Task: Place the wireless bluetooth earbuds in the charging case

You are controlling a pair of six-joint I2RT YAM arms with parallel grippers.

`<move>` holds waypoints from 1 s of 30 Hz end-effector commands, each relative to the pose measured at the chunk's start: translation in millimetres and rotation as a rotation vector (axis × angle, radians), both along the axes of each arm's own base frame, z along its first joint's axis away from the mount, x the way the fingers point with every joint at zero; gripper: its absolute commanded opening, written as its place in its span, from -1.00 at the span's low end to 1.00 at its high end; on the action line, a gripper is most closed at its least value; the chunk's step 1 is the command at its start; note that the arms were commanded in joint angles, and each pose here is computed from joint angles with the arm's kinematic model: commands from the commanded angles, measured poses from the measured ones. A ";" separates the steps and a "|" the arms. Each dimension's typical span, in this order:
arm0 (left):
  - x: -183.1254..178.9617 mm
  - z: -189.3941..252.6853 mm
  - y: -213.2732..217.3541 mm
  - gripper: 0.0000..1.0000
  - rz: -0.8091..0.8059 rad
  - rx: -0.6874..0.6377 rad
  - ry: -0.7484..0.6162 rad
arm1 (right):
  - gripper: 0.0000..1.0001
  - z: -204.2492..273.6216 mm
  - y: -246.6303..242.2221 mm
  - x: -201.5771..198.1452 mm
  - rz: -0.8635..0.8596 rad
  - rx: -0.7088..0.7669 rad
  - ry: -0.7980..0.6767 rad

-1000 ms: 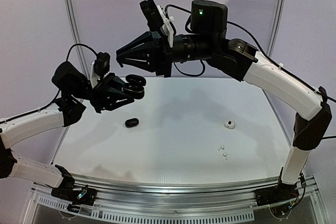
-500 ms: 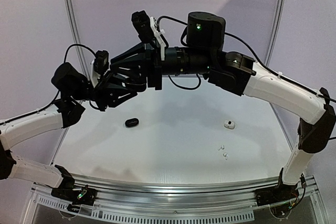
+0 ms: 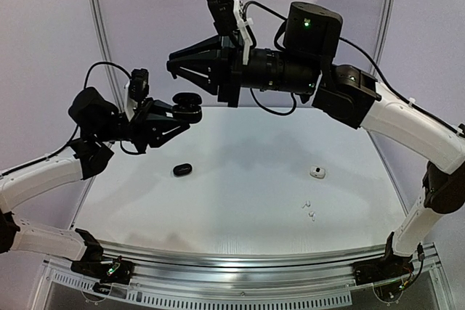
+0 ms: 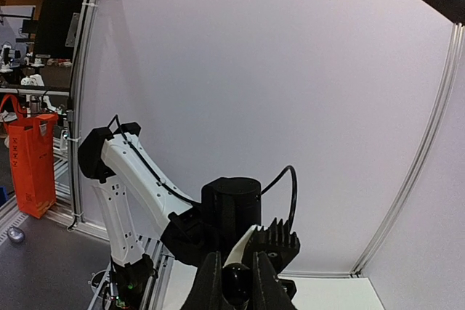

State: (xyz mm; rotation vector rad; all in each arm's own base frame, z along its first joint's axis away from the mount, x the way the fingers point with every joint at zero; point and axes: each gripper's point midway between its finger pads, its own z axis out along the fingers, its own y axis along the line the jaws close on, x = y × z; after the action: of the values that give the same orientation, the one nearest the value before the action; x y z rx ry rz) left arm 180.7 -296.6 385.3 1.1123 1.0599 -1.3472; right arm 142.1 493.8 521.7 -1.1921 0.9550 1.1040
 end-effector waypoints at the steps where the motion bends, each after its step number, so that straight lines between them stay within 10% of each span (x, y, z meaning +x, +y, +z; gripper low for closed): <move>1: 16.6 8.1 -7.0 -1.00 0.041 -0.002 0.068 | -0.97 6.5 -15.4 2.8 -0.033 0.000 -0.019; 30: 81.3 16.7 8.7 -1.00 0.184 0.084 0.055 | -1.00 35.1 -44.0 62.7 -0.053 0.213 0.064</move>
State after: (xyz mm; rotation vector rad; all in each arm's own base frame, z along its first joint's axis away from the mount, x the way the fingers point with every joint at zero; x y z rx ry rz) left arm 272.6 -290.3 401.3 0.9689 1.2300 -1.1950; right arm 208.5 441.5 546.3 -1.0262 0.8856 1.1788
